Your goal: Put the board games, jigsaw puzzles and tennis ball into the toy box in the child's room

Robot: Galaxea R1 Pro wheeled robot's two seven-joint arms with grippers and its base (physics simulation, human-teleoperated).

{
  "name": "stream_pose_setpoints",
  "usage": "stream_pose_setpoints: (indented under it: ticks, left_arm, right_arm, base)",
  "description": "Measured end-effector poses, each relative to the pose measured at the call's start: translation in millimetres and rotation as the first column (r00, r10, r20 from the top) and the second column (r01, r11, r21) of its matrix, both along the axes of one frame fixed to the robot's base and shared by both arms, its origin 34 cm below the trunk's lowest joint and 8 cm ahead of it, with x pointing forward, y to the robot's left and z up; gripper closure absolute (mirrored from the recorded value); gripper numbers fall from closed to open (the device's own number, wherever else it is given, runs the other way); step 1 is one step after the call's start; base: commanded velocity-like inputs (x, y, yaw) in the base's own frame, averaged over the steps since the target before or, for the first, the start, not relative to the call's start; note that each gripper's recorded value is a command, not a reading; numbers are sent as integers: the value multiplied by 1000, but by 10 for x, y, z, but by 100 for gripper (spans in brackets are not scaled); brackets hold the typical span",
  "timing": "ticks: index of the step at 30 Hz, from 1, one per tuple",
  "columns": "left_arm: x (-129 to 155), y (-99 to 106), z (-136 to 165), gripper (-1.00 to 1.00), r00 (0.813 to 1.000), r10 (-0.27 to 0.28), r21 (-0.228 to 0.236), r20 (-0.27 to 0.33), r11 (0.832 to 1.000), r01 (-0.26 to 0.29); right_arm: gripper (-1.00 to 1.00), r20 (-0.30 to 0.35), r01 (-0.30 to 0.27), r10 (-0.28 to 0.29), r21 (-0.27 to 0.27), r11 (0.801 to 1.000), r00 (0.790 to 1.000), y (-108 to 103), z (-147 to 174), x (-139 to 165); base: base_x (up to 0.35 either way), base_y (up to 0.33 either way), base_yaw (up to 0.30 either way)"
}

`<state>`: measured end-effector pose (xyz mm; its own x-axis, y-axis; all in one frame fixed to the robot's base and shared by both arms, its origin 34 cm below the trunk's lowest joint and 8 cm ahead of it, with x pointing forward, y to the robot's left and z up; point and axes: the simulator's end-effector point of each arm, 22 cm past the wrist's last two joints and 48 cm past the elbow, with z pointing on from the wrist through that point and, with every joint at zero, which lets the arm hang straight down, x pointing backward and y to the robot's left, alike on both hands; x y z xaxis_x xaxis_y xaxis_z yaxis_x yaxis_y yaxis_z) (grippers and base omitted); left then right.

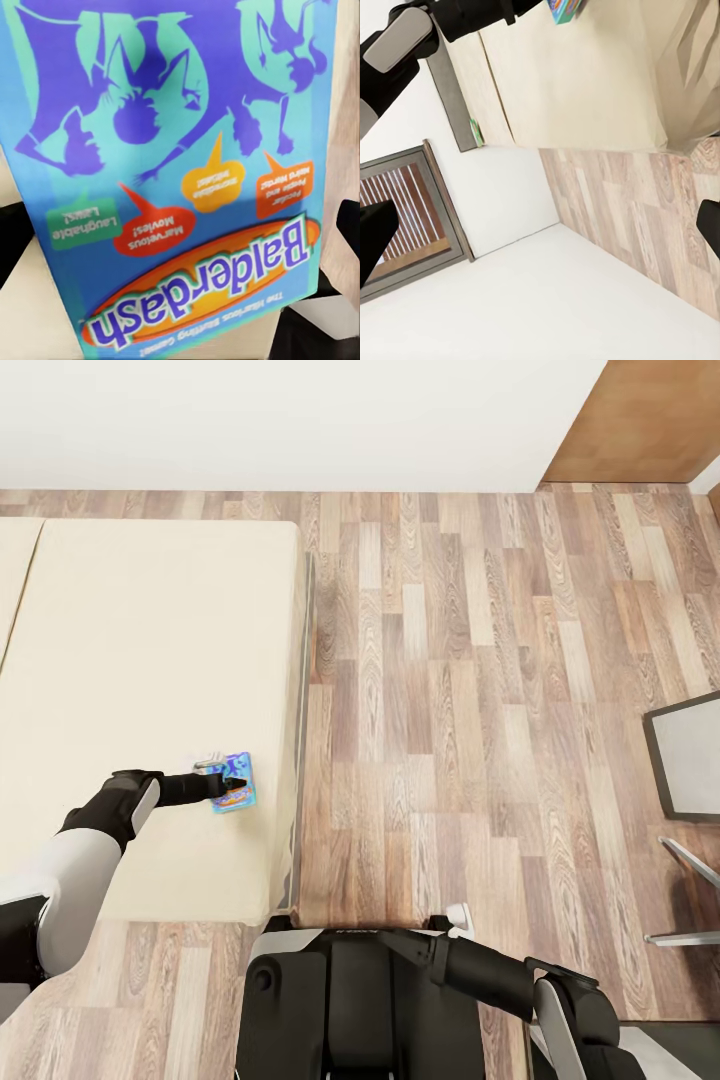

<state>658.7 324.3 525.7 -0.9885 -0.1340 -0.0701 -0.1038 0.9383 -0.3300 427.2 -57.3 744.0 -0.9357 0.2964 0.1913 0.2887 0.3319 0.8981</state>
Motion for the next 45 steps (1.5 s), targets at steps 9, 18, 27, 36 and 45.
stream_pose_setpoints:
  ticks: [9,18,27,36,45]
  left_arm:
    - [1,-27,9,-100,1000,-1,-13,1,1000,1]
    - [-21,-40,11,-100,1000,4,-19,-12,1000,-4]
    - [-29,-128,45,-100,1000,5,-63,-16,998,-6]
    - [-31,-188,66,-100,1000,-2,-88,-15,996,0]
    - [-21,-196,71,-100,1000,4,-94,-14,996,-5]
  right_arm:
    - [-100,0,1,-1,1,1000,1000,0,2,2]
    - [-100,0,3,-3,2,1000,1000,-2,4,5]
    - [-100,0,4,-4,2,1000,1000,-2,5,8]
    - [-100,0,4,-4,2,1000,1000,-4,4,7]
    - [-100,0,4,-4,2,1000,1000,-5,4,7]
  base:
    - [0,0,0]
    - [0,0,0]
    - [0,0,0]
    - [0,0,0]
    - [0,0,0]
